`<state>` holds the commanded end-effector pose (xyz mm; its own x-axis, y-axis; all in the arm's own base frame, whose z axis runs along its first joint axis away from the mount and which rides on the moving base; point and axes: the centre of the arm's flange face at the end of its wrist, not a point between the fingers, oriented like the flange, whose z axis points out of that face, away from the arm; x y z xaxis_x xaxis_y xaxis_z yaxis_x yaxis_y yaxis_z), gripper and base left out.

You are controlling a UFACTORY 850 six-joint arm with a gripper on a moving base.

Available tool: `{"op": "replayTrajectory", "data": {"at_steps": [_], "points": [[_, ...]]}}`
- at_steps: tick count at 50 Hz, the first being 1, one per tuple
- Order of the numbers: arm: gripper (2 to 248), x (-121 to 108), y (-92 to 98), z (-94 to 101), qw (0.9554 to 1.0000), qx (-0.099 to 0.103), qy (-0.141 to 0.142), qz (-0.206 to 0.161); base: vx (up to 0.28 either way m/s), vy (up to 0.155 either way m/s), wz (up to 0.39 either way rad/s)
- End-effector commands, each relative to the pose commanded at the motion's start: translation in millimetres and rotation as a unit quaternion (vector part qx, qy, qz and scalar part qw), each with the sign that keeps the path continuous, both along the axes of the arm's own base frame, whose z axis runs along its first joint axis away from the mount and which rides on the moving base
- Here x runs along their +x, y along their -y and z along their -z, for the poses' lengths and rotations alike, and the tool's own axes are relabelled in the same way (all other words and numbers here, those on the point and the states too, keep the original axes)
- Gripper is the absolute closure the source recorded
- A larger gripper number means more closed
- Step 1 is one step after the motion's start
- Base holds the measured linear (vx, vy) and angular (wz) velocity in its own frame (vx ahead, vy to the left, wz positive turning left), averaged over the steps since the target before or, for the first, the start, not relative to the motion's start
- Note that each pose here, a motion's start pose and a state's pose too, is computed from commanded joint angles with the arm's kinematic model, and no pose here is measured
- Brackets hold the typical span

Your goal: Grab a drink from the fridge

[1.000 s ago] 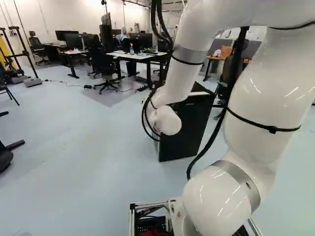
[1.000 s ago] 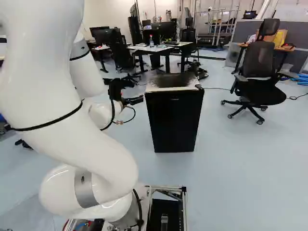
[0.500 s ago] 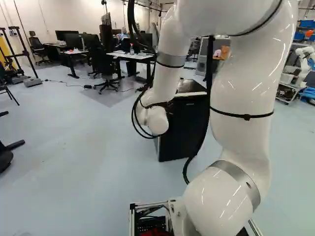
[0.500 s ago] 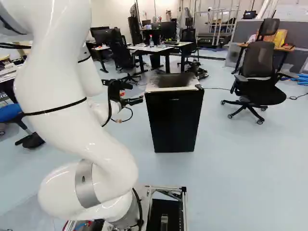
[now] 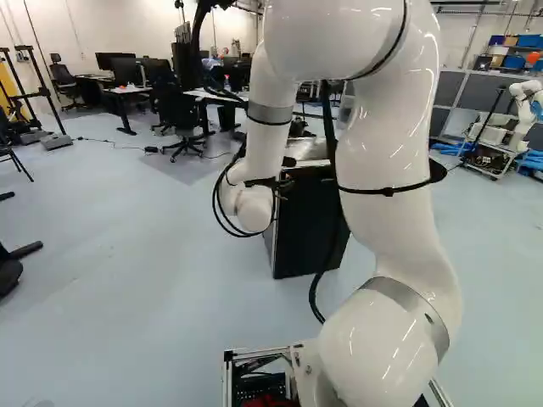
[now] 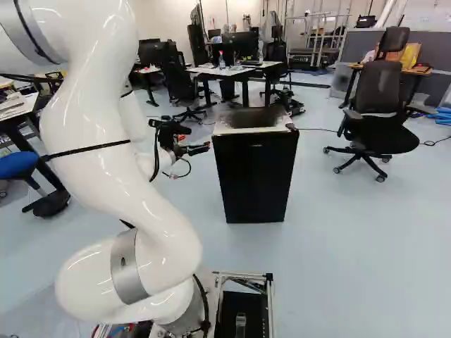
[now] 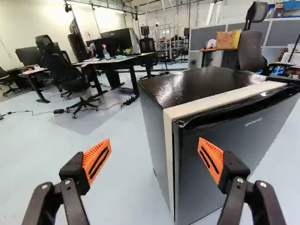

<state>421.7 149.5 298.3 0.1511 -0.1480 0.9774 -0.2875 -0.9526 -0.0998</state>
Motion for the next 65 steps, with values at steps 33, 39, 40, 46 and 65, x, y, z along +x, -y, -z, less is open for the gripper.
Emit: {"op": "replayTrajectory", "data": {"at_steps": [33,39,40,46,65], "points": [[3,23,-19.0,14.4,0.9951,-0.001,0.035,0.092,0.000,0.000,0.000],[3,26,-20.4,15.5,0.9935,0.002,0.036,0.108,0.000,0.000,0.000],[3,26,-20.5,15.6,0.9932,0.003,0.036,0.110,0.000,0.000,0.000],[3,30,-20.1,16.6,0.9910,0.006,0.037,0.128,0.000,0.000,0.000],[3,43,-19.1,19.5,0.9840,0.016,0.040,0.173,0.000,0.000,0.000]]}}
